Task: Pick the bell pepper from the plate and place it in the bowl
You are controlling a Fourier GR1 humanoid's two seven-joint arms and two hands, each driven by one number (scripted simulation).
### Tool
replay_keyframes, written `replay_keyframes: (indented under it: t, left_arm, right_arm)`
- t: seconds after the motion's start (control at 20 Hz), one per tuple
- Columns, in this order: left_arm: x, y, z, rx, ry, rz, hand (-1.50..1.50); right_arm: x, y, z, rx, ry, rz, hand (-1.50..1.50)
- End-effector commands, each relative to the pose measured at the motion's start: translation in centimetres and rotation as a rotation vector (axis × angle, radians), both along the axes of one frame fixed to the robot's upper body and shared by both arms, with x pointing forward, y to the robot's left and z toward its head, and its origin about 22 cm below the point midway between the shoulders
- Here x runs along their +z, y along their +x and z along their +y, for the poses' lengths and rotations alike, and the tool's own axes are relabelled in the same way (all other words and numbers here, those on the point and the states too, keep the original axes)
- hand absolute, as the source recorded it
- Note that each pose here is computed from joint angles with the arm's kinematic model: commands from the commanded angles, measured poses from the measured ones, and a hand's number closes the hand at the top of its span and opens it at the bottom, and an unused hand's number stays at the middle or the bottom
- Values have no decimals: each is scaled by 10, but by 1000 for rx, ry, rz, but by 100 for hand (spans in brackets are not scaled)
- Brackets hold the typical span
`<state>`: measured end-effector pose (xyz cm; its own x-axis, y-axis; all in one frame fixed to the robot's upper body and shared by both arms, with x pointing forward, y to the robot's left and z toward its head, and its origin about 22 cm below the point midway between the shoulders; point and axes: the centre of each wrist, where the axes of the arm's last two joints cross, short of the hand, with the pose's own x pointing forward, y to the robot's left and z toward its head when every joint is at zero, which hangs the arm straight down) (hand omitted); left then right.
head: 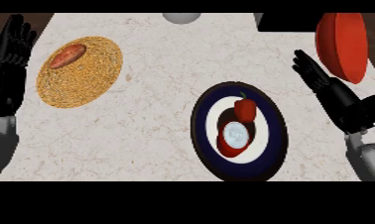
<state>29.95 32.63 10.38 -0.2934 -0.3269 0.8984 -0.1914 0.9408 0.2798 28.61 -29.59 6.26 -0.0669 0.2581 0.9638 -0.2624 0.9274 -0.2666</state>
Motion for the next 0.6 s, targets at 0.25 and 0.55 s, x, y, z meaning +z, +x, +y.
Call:
replay_keyframes:
  t: [0.25, 0.55]
  left_arm:
    - [-20, -3, -18, -2, 26, 98, 0]
    - [-32, 0, -48, -22, -5, 183, 0]
  right_arm:
    - [-19, 15, 25, 318, 737, -228, 150]
    - [-85, 6, -37, 6, 797, -320, -150]
